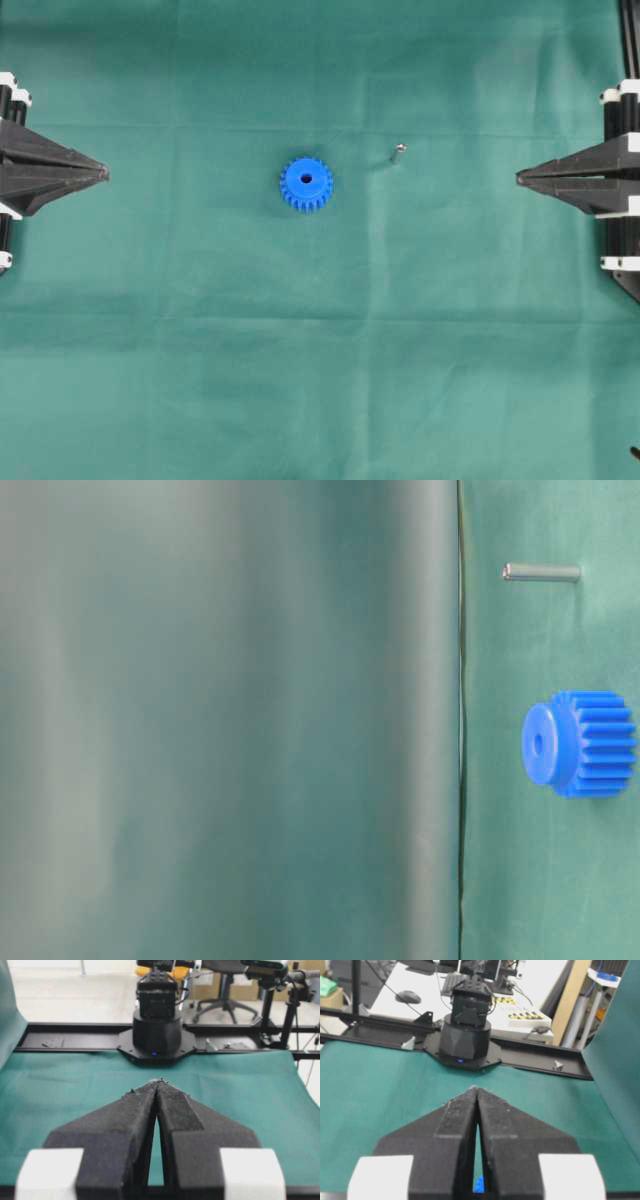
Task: Insert the shaft placed at a random location into the center hole of the small gear at another random location.
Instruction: 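Move the right gripper left toward the silver shaft, then close the right gripper on the silver shaft and lift it upright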
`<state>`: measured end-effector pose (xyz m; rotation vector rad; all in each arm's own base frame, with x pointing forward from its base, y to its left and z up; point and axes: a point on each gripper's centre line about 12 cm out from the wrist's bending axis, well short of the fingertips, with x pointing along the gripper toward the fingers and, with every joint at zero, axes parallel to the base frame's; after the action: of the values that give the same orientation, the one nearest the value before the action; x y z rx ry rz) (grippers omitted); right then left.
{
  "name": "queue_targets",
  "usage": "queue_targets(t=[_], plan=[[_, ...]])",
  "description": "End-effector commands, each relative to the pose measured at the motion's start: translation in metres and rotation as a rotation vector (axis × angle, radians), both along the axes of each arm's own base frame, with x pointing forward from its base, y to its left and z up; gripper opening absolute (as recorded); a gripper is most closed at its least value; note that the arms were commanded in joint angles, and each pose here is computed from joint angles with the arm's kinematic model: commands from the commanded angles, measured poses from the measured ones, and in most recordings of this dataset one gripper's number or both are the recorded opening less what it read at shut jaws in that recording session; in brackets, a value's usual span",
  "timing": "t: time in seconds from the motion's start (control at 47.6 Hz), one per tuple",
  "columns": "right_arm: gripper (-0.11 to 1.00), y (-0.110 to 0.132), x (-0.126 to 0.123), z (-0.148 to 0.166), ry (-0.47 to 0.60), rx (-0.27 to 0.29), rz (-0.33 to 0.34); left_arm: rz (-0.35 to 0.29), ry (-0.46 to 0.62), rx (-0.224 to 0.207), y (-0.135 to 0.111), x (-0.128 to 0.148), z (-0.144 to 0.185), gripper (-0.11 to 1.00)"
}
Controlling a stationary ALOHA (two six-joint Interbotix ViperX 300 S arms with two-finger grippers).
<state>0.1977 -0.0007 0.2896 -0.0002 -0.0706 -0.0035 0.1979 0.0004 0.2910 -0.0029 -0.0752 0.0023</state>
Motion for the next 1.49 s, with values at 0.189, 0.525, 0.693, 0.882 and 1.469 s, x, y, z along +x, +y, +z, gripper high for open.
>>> queue_targets(t=[0.189,0.525,0.693,0.882,1.469], plan=[[0.01,-0.018,0.022,0.010,0.053,0.016,-0.083,0.022,-0.005,-0.021,0.004,0.001,0.004,0.00],[0.01,-0.069,0.062,-0.047,0.308,0.065,-0.261,0.040,0.012,-0.024,0.008,0.002,0.000,0.00],[0.29,-0.090,0.080,-0.087,0.419,0.110,-0.319,0.041,0.013,-0.024,0.008,0.001,-0.001,0.00],[0.71,-0.101,0.091,-0.127,0.434,0.150,-0.367,0.041,0.015,-0.024,0.008,0.000,-0.002,0.00],[0.56,-0.096,0.095,-0.180,0.549,0.209,-0.381,0.041,0.030,-0.037,0.008,-0.001,-0.008,0.00]])
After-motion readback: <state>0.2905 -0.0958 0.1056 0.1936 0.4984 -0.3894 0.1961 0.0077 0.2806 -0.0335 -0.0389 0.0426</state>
